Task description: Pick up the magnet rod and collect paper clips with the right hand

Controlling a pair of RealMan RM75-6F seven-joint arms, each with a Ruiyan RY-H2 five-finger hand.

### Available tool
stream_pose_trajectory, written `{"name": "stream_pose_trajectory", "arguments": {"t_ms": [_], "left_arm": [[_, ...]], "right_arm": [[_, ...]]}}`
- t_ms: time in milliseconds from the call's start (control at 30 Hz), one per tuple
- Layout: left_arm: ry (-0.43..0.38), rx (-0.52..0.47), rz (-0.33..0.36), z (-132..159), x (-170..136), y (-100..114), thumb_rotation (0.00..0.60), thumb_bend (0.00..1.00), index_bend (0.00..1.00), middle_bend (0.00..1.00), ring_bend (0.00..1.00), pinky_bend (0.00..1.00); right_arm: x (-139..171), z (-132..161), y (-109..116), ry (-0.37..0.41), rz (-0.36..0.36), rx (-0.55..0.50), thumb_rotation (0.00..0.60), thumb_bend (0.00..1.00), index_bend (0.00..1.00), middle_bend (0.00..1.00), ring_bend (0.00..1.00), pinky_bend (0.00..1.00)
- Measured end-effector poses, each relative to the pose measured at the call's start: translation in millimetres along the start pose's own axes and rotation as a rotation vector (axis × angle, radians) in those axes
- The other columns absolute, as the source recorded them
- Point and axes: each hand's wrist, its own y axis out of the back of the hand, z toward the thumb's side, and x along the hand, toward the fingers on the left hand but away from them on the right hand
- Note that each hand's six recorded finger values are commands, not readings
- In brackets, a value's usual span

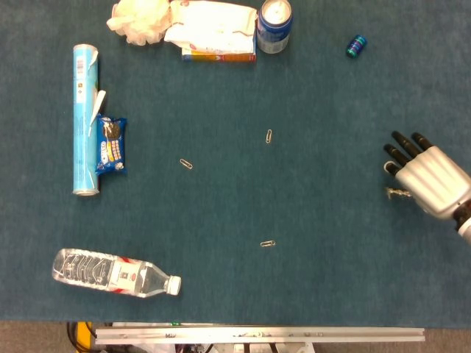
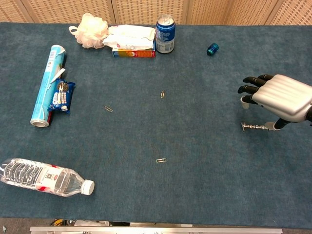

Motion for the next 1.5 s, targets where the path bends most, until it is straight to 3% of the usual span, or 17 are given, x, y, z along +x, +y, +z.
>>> {"name": "stream_pose_trajectory", "arguments": {"t_ms": [300,833,1133,1333,1500], "left_arm": [[-0.047,0.003,0.019,14.4,2.3,4.9,0.6,0.3,0.49,0.44,0.42,0.66],[-0.202,0.009,0.04,72.2,14.3,17.7,0.6,0.3,0.49,0.44,0.42,0.65],[-0.259,-0.039,0.047,94.0,15.0,20.8,0.6,0.3,0.49,0.44,0.42,0.65],[-0.253,-0.04,0.072,97.5,17.0,20.8,0.6,0.3,0.49,0.44,0.42,0.65],[-0.267,-0.024,0.044,103.1,19.9,12.4,0.6,0.3,0.49,0.44,0.42,0.65]], "right_arm": [[16.4,-17.8,6.6,-0.08,-0.046,-0.039,0.6,0.06,0.28,0.19,0.08,0.19],[92.0,-80.2,28.0,-0.442,-0.273,-0.215,0.6,0.06,0.28,0.19,0.08,0.19],[131.6,-95.6,8.9,-0.621,-0.358,-0.341,0.6,0.06,0.28,0.19,0.08,0.19],[140.6,-103.8,-6.6,-0.689,-0.385,-0.409,0.6,0.06,0.29,0.19,0.08,0.19],[146.7,-112.3,-10.7,-0.73,-0.402,-0.433,0.6,0.06,0.3,0.2,0.08,0.19]]}}
